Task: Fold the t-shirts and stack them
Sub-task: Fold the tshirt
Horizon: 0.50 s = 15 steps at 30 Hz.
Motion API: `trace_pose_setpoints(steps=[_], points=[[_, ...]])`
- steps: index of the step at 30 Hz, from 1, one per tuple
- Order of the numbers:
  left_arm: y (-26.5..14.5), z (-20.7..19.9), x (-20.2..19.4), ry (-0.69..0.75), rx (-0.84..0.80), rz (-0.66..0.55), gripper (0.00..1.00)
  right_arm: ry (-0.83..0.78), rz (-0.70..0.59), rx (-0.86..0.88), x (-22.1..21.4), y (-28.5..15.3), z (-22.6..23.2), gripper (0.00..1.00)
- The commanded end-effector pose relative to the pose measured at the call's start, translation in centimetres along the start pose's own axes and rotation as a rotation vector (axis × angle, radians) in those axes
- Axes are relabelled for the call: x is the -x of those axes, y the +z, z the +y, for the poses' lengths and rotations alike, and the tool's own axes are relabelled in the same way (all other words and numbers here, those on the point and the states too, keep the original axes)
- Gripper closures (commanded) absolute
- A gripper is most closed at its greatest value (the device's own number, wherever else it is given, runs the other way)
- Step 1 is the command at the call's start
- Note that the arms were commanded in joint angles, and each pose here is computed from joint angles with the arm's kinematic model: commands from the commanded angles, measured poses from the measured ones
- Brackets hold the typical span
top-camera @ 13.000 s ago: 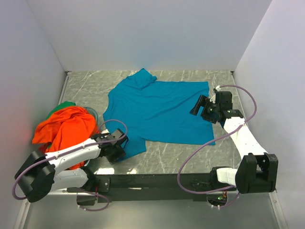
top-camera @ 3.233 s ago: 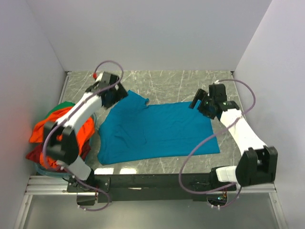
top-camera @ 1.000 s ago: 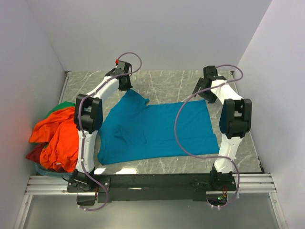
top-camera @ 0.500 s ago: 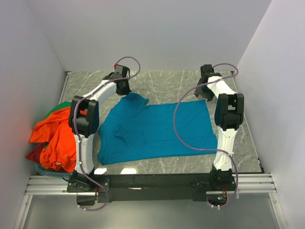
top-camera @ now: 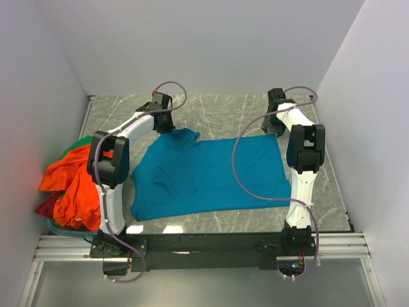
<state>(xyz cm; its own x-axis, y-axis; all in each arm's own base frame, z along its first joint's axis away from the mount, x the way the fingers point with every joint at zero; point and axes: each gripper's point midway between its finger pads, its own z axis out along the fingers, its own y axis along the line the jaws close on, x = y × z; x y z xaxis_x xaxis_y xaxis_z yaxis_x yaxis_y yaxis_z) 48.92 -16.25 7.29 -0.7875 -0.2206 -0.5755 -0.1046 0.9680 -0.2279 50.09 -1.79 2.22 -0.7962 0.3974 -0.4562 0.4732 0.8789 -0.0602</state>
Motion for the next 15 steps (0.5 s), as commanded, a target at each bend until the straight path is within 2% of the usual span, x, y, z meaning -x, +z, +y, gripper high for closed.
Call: trace_pose_setpoints(steps=[1, 4, 7, 10, 15], points=[[-2.8, -1.5, 2.3, -0.015, -0.064, -0.084, 1.0, -0.014, -0.009, -0.023, 0.2, 0.6, -0.7, 0.38], [-3.1, -1.2, 2.2, -0.023, -0.051, -0.088, 1.0, -0.017, -0.011, -0.004, 0.1, 0.3, -0.5, 0.46], [-3.5, -1.2, 2.1, -0.028, -0.052, -0.092, 1.0, -0.014, -0.028, 0.012, 0.3, -0.1, -0.5, 0.59], [-3.8, -1.1, 2.0, -0.033, -0.052, -0.09, 1.0, -0.013, -0.05, 0.012, 0.6, -0.8, -0.6, 0.68], [-4.7, -1.2, 2.0, -0.045, -0.063, -0.097, 1.0, -0.012, -0.095, 0.041, 1.5, -2.0, -0.4, 0.92]])
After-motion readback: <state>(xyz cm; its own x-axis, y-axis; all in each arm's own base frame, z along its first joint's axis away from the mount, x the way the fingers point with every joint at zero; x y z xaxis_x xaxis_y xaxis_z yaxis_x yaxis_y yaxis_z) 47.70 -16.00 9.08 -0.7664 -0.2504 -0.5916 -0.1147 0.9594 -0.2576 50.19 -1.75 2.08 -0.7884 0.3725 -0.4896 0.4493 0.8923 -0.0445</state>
